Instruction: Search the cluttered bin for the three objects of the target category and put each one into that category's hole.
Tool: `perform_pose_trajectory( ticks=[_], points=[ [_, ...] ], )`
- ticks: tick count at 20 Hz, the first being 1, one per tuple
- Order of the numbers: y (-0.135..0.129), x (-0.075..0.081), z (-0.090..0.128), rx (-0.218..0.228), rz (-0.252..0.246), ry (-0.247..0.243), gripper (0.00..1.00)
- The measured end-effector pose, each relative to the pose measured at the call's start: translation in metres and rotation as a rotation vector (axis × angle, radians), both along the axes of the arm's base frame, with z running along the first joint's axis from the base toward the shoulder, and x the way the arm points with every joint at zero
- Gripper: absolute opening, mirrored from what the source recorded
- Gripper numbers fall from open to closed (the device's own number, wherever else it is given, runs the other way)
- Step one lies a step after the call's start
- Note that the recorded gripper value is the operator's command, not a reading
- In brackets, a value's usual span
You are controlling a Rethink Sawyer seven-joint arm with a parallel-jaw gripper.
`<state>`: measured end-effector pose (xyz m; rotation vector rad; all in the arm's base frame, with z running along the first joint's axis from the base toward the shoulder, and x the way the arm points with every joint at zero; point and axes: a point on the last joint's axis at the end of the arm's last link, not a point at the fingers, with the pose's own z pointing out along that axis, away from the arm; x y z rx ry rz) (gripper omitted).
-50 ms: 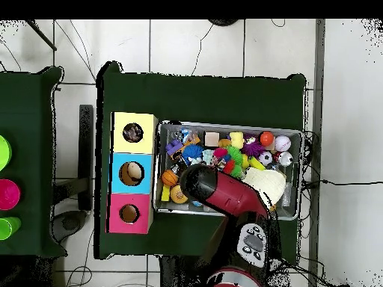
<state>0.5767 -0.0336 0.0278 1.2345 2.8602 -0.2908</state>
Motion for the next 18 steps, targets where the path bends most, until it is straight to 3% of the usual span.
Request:
perform_pose_trajectory(
  ticks=[5,11,18],
  points=[
    [0.001,0.008,0.024,0.016,-0.009,-0.010,0.00],
    [0.009,0.017,0.065,0.069,-0.022,0.027,0.00],
    [0.029,0.036,0.105,0.105,0.004,0.039,0.00]
  ],
)
